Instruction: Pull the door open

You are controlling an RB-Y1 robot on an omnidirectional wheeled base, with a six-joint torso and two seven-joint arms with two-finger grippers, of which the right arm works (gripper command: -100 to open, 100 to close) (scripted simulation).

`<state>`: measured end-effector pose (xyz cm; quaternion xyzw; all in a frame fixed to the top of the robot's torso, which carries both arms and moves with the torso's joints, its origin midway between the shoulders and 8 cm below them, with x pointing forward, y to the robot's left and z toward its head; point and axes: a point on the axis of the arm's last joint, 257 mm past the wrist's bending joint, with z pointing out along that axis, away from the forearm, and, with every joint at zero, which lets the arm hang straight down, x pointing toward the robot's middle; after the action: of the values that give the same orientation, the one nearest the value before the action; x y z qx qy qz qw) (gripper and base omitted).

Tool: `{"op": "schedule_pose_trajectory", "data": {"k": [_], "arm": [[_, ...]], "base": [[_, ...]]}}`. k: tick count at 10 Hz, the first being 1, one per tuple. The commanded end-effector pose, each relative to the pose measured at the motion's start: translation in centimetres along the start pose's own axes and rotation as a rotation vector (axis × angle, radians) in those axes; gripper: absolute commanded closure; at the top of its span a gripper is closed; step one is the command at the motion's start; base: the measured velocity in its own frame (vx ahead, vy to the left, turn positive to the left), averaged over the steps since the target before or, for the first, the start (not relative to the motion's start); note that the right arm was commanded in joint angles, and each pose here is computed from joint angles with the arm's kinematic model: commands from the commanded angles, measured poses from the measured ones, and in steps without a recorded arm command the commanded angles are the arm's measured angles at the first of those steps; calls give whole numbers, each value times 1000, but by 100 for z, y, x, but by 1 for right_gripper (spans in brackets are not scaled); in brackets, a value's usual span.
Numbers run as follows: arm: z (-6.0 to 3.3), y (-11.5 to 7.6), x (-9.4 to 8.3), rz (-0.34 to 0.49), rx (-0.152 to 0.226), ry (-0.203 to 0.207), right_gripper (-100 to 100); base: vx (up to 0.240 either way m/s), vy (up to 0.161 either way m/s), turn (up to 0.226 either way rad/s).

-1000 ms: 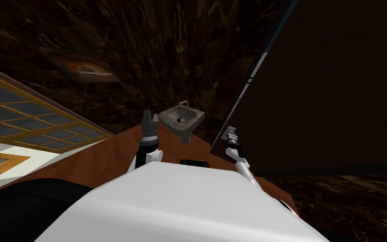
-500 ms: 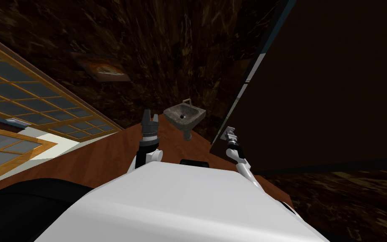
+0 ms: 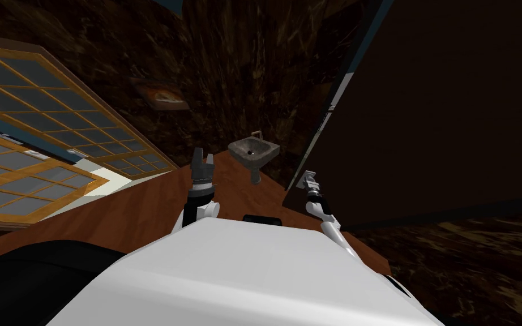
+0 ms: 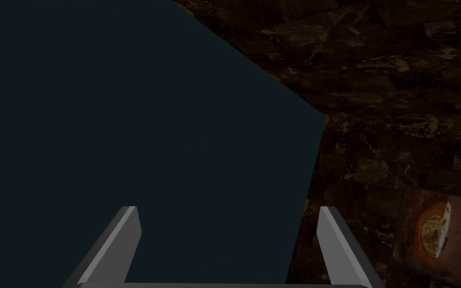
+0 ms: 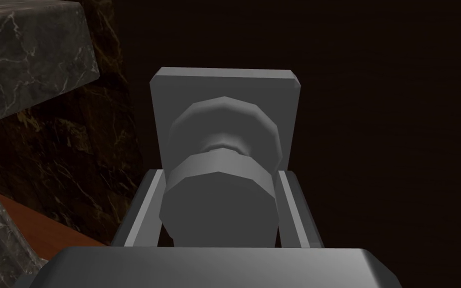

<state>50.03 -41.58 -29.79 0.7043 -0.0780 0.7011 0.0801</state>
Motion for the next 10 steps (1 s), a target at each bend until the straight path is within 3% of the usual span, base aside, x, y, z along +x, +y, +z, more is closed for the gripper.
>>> {"op": "schedule_pose_trajectory", "data": {"k": [1,10], "arm": [[0,0,0,0,0,0,100],[-139,-159,15,3,95,4,100]], "base": [[-108,-15,21],[-205,-63,114]]}}
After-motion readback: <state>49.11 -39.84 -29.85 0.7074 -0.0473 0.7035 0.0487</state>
